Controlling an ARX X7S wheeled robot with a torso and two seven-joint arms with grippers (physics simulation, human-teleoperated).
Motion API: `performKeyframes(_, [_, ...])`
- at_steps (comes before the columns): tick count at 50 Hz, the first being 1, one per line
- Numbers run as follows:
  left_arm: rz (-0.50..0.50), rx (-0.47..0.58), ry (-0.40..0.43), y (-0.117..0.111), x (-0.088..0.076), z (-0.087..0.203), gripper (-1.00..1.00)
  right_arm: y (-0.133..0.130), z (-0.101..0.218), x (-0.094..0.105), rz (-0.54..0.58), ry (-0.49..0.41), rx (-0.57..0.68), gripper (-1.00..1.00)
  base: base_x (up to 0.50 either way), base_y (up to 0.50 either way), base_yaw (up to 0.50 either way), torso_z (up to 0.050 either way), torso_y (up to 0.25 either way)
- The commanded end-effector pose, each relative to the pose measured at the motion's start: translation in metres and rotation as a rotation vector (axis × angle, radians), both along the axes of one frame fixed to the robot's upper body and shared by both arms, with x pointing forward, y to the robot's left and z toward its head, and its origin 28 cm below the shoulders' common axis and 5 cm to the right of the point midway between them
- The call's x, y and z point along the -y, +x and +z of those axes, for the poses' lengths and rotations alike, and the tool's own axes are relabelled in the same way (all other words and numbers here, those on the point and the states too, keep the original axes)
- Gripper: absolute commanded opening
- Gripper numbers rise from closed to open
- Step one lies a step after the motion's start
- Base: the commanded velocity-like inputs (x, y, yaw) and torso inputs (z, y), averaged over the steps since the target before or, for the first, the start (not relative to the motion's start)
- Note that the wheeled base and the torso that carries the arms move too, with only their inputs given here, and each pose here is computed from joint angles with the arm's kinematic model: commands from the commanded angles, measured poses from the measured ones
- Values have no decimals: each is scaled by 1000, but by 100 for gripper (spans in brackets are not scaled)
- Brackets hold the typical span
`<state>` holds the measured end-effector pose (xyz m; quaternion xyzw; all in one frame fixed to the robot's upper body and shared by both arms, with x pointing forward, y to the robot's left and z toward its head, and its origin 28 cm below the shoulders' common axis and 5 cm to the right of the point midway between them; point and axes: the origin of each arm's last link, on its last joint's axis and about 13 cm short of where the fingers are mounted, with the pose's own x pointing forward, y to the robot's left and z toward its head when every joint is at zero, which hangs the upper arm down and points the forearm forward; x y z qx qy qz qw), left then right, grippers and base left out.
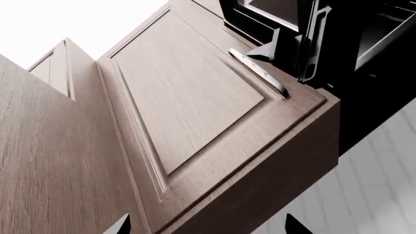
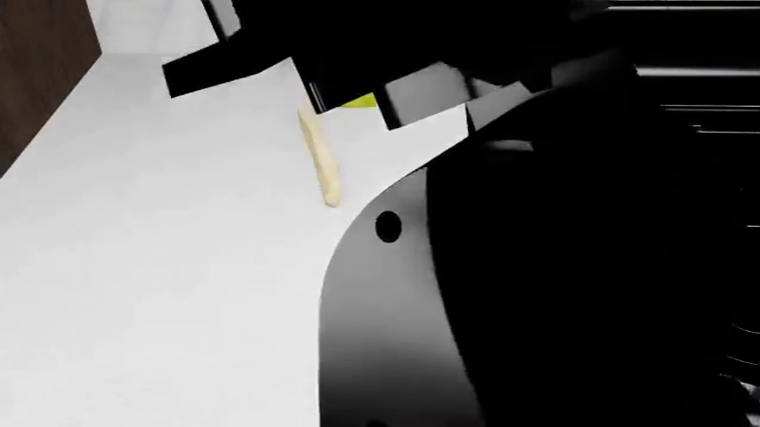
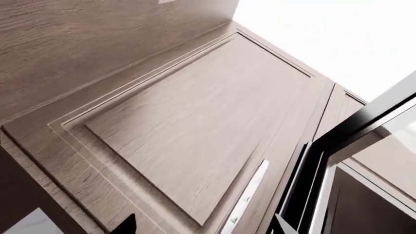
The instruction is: Close the microwave door
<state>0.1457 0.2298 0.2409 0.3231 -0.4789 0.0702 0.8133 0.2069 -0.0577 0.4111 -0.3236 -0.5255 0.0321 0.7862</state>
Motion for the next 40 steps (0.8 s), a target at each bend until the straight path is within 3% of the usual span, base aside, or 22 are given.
performKeyframes(1, [-6, 0, 0, 2, 1, 3, 100, -3, 20, 0, -6, 2, 32, 100, 0, 0, 0, 0, 0])
performKeyframes(40, [-24, 11, -5, 2, 2, 3, 100, -4, 57, 6, -33, 22, 64, 100, 0, 0, 0, 0, 0])
